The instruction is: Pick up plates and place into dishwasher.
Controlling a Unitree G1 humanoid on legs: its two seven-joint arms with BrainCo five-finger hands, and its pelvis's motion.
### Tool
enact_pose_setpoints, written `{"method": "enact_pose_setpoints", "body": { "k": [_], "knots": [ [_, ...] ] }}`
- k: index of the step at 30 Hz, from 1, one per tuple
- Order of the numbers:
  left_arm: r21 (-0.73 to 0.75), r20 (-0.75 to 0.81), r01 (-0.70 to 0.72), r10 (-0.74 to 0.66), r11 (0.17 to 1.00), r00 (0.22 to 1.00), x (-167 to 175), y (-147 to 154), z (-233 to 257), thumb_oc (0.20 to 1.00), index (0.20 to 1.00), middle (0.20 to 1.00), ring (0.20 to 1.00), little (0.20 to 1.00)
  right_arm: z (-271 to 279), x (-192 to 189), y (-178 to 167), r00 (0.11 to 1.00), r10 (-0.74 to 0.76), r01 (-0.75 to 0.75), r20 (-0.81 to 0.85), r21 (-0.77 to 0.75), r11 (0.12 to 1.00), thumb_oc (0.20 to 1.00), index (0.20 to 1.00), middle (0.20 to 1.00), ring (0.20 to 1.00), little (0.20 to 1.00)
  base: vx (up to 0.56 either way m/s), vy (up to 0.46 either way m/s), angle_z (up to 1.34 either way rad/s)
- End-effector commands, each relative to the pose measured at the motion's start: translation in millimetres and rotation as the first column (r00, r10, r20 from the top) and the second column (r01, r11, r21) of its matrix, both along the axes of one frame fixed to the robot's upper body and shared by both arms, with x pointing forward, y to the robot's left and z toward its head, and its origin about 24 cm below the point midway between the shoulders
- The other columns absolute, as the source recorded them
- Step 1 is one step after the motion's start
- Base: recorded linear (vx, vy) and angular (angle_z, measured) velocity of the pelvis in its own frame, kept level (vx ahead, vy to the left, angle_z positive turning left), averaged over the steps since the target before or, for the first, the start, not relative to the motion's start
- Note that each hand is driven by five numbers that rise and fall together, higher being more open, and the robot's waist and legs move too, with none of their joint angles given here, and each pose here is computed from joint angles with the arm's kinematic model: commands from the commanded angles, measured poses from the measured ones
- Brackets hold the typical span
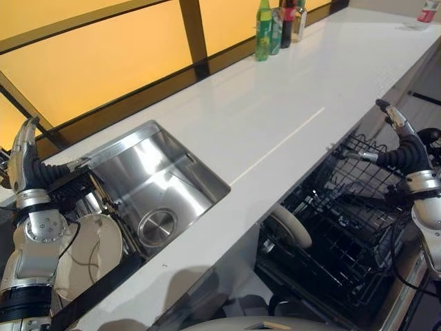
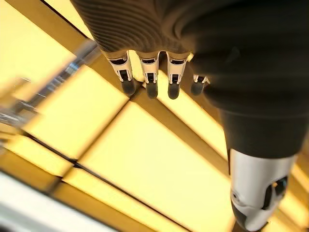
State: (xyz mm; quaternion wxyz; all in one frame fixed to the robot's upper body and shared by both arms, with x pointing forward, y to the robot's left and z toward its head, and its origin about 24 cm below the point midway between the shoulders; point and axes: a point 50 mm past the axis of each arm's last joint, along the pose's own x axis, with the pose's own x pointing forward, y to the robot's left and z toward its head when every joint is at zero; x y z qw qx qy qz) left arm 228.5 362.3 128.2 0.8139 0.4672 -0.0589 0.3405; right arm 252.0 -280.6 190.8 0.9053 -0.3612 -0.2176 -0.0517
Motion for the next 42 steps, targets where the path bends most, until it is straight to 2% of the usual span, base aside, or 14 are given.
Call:
{"method": "enact_pose_setpoints", "body": {
  "k": [1, 6, 12, 15, 20, 22, 29, 33, 38, 41, 42],
  "knots": [
    [0.176, 0.095, -0.118, 0.102, 0.977, 0.99, -14.7, 21.6, 38.5, 1.0, 1.0, 1.0, 1.0, 1.0, 20.8, 0.2, 19.1, 0.986, 0.097, -0.098, 0.132, 0.003, 0.995, 1.0, 1.0, 1.0, 1.0, 1.0, 0.02, 0.08, 0.17],
    [0.195, 0.111, -0.131, 0.111, 0.972, 0.988, -17.0, 23.6, 48.4, 1.0, 1.0, 1.0, 1.0, 1.0, 18.4, 1.1, 23.8, 0.985, 0.113, -0.116, 0.134, 0.015, 0.993, 1.0, 1.0, 1.0, 1.0, 1.0, 0.02, 0.052, 0.22],
    [0.193, 0.088, -0.076, 0.06, 0.978, 0.994, -17.3, 18.3, 52.4, 1.0, 1.0, 1.0, 1.0, 1.0, 19.2, 4.3, 29.4, 0.983, 0.116, -0.121, 0.139, 0.028, 0.992, 1.0, 1.0, 1.0, 1.0, 1.0, 0.02, 0.019, 0.21],
    [0.166, -0.093, 0.076, -0.061, 0.983, 0.994, -9.6, 6.8, 42.3, 1.0, 1.0, 1.0, 1.0, 1.0, 18.0, 6.0, 35.1, 0.984, 0.121, -0.126, 0.132, 0.032, 0.991, 1.0, 1.0, 1.0, 1.0, 1.0, 0.06, 0.024, 0.28],
    [0.044, -0.306, 0.181, -0.159, 0.982, 0.939, 2.4, 2.3, 12.5, 1.0, 1.0, 1.0, 1.0, 1.0, 17.1, 9.9, 41.0, 0.982, 0.147, -0.152, 0.116, 0.031, 0.988, 1.0, 1.0, 1.0, 1.0, 1.0, 0.05, 0.05, 0.24],
    [-0.004, -0.308, 0.209, -0.2, 0.978, 0.93, 7.8, -0.4, 7.1, 1.0, 1.0, 1.0, 1.0, 1.0, 17.3, 11.9, 41.8, 0.983, 0.15, -0.153, 0.105, 0.027, 0.988, 1.0, 1.0, 1.0, 1.0, 1.0, 0.08, 0.072, 0.05],
    [-0.01, -0.265, 0.352, -0.342, 0.936, 0.902, 17.5, -16.7, 0.4, 1.0, 1.0, 1.0, 1.0, 1.0, 6.2, 10.4, 40.8, 0.986, 0.153, -0.155, 0.066, 0.033, 0.987, 1.0, 1.0, 1.0, 1.0, 1.0, 0.09, 0.056, 0.0],
    [0.037, -0.278, 0.424, -0.398, 0.905, 0.874, 21.3, -28.0, -0.2, 1.0, 1.0, 1.0, 1.0, 1.0, 2.7, 8.0, 37.3, 0.988, 0.147, -0.149, 0.055, 0.037, 0.988, 1.0, 1.0, 1.0, 1.0, 1.0, 0.08, 0.048, -0.02],
    [0.211, -0.31, 0.444, -0.371, 0.871, 0.875, 26.3, -30.7, 4.8, 1.0, 1.0, 1.0, 1.0, 1.0, 0.8, 7.0, 32.8, 0.989, 0.145, -0.146, 0.034, 0.038, 0.989, 1.0, 1.0, 1.0, 1.0, 1.0, 0.1, 0.052, -0.01],
    [0.246, -0.312, 0.449, -0.368, 0.859, 0.876, 29.0, -32.8, 6.3, 1.0, 1.0, 1.0, 1.0, 1.0, 0.1, 6.7, 30.5, 0.989, 0.142, -0.143, 0.03, 0.041, 0.989, 1.0, 1.0, 1.0, 1.0, 1.0, 0.07, 0.024, -0.02],
    [0.314, -0.332, 0.461, -0.359, 0.83, 0.872, 31.2, -36.4, 7.6, 1.0, 1.0, 1.0, 1.0, 1.0, -1.2, 6.3, 29.9, 0.99, 0.14, -0.141, 0.026, 0.043, 0.989, 1.0, 1.0, 1.0, 1.0, 1.0, 0.09, 0.027, -0.02]
  ]
}}
